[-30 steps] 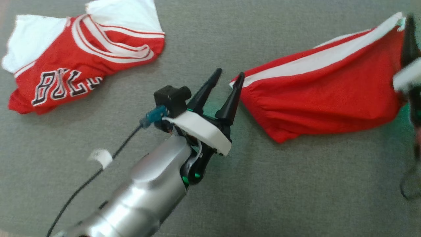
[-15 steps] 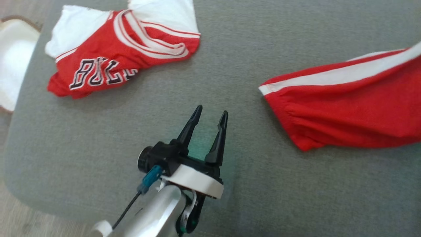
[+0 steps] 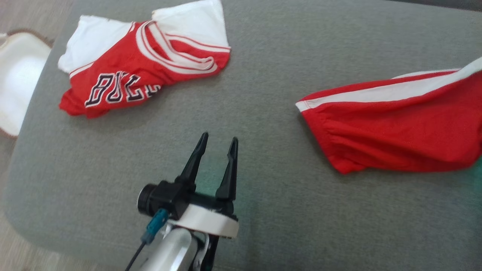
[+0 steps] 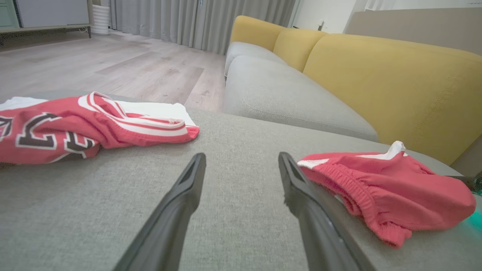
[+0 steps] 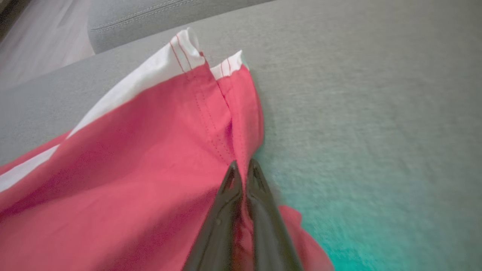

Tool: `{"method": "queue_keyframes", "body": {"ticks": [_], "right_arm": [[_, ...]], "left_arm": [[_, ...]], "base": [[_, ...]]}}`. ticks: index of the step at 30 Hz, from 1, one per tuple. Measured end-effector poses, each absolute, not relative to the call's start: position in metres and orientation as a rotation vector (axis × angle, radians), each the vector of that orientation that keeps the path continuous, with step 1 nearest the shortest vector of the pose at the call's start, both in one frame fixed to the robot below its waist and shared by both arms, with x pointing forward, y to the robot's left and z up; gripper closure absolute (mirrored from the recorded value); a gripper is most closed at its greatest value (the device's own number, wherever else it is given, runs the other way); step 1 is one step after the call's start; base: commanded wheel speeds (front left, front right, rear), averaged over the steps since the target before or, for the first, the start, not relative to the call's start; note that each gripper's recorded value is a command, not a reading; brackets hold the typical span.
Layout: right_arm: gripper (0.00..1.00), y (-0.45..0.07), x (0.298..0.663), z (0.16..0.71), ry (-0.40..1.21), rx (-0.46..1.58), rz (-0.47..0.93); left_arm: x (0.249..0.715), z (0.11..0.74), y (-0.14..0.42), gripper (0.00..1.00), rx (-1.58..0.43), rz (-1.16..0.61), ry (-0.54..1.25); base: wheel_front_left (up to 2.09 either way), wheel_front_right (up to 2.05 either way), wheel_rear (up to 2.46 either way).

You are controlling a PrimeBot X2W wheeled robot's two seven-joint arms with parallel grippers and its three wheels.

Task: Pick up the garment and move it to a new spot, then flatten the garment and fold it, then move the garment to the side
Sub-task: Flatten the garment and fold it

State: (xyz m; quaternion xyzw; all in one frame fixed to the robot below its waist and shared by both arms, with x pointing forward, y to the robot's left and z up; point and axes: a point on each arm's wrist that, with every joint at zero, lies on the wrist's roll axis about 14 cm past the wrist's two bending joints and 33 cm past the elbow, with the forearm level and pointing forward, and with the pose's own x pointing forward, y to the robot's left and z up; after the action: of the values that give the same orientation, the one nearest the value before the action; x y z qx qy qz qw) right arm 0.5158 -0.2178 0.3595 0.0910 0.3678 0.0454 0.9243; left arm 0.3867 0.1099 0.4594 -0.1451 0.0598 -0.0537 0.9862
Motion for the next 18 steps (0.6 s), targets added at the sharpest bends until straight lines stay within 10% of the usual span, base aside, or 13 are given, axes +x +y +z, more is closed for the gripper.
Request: {"method": "queue_keyframes", "body": {"ticks": [18], "right_arm": [[1.0,-0.297,0.474,0.43,0.493,0.153,-0.077]], "left_arm": [[0.367,0.469,0.077,0.0,-0.292,-0.233,0.096]], "base": [[0.0,0.0,0.0]]}}
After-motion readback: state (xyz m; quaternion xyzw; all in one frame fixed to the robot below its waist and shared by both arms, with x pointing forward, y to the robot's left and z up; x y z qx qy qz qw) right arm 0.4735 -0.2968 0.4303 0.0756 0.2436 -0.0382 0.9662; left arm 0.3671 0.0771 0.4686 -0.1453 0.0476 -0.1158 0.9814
